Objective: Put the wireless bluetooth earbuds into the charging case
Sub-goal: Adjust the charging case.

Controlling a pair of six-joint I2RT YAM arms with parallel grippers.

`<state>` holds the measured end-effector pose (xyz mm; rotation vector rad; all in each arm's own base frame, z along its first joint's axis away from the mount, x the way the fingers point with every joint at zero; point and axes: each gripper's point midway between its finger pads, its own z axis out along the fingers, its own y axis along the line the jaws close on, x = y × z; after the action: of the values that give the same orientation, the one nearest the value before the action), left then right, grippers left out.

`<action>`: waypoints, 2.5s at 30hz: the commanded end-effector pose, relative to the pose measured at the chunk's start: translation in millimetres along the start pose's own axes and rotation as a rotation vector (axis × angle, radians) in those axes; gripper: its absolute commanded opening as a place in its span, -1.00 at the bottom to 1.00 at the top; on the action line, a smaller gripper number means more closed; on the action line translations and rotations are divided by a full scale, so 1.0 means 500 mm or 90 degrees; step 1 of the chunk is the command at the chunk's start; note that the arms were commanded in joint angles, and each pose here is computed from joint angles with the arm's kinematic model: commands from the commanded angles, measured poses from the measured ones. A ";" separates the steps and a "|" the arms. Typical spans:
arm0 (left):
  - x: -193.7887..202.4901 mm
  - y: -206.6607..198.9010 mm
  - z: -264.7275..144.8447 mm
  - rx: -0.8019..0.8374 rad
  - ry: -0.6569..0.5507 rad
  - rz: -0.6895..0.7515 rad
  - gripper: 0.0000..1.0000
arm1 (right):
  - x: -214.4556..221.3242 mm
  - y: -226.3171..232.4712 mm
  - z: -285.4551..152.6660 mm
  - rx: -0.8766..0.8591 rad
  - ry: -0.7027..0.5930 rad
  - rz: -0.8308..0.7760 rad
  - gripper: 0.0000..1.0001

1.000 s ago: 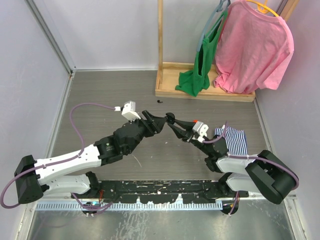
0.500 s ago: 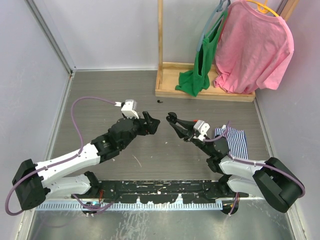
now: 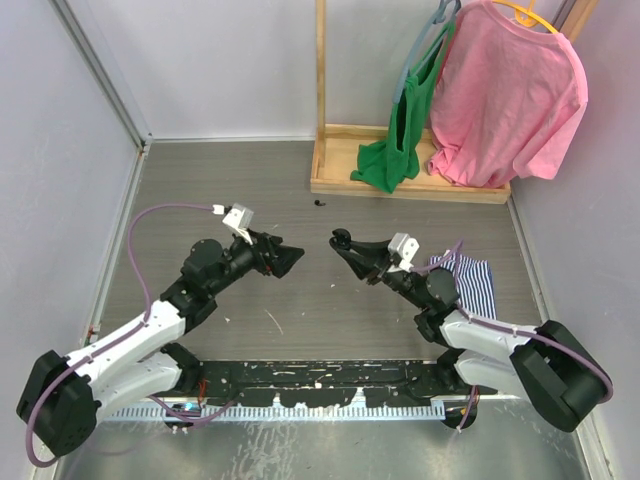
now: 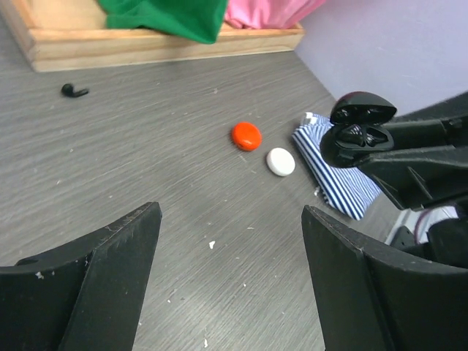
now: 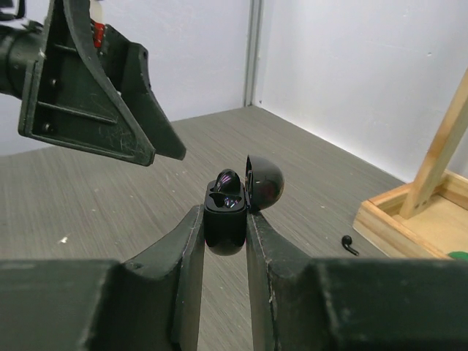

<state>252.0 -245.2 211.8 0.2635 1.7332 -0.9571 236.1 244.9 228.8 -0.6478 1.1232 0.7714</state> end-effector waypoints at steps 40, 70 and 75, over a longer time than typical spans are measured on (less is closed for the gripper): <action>-0.117 -0.243 -0.066 0.472 -0.108 0.045 -0.10 | -0.212 0.113 0.061 -0.268 -0.173 0.196 -0.98; -0.115 -0.273 -0.073 0.504 -0.108 0.069 -0.38 | -0.210 0.146 0.065 -0.333 -0.160 0.215 -0.98; -0.114 -0.273 -0.074 0.505 -0.110 0.075 -0.43 | -0.210 0.154 0.065 -0.348 -0.154 0.219 -0.96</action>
<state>178.7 -294.4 293.8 0.6935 1.2682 -1.5216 183.2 295.4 300.8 -0.7407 0.9899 1.4419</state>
